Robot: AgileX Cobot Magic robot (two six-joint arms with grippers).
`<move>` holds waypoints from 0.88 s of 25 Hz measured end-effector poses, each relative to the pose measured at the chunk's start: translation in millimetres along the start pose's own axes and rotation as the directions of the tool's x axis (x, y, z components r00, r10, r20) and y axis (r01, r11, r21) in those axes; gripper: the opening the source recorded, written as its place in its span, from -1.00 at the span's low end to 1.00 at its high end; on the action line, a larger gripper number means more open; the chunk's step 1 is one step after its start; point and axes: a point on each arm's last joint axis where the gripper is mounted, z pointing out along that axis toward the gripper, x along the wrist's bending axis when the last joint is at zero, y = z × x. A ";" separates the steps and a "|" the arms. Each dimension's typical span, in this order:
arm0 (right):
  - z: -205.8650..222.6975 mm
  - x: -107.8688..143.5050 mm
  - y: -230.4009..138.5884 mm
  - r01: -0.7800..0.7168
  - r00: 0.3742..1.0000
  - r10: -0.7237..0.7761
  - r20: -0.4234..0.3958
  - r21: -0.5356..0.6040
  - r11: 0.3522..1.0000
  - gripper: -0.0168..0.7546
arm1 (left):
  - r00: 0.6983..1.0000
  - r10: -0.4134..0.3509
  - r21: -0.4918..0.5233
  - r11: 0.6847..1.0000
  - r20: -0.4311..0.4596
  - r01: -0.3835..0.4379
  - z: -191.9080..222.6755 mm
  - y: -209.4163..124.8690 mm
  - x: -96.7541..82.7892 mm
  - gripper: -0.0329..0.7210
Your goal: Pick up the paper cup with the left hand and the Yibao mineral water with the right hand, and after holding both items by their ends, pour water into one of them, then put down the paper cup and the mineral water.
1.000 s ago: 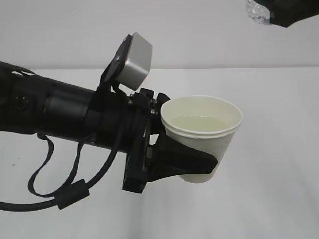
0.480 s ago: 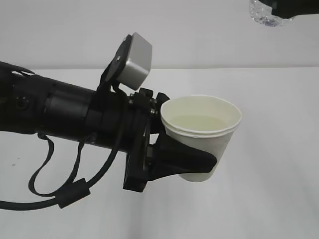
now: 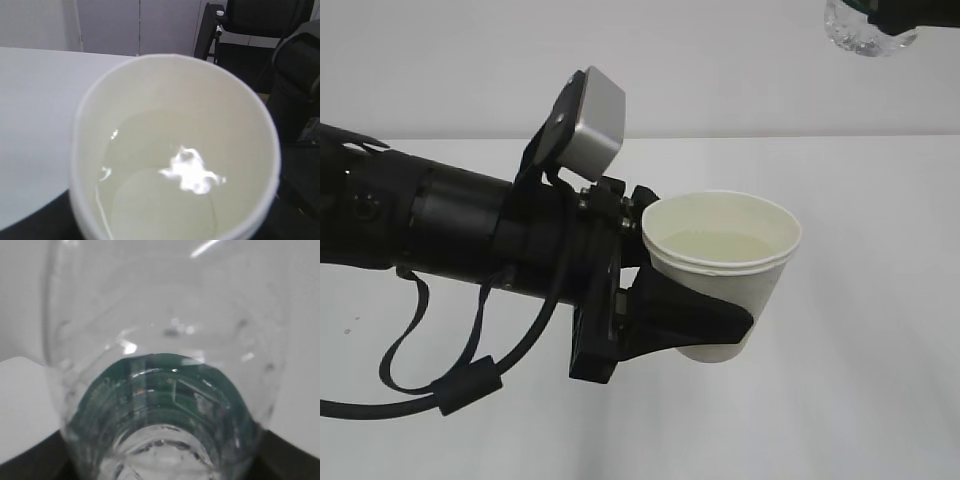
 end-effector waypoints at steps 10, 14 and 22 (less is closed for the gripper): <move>0.0 -0.1 -0.2 0.000 1.000 0.000 0.001 0.002 1.000 0.27 | 0.998 -0.035 -0.022 0.999 -0.049 0.033 -0.2 1.8 4.6 0.27; 0.0 -0.1 -0.2 0.000 1.000 0.000 0.001 0.002 1.000 0.27 | 0.998 -0.025 -0.033 0.999 -0.064 0.023 -0.3 2.8 6.0 0.27; 0.0 -0.1 -0.2 -0.002 1.000 0.002 0.001 0.002 1.000 0.27 | 0.994 -0.003 -0.049 0.999 -0.105 -0.002 -0.8 4.4 9.7 0.27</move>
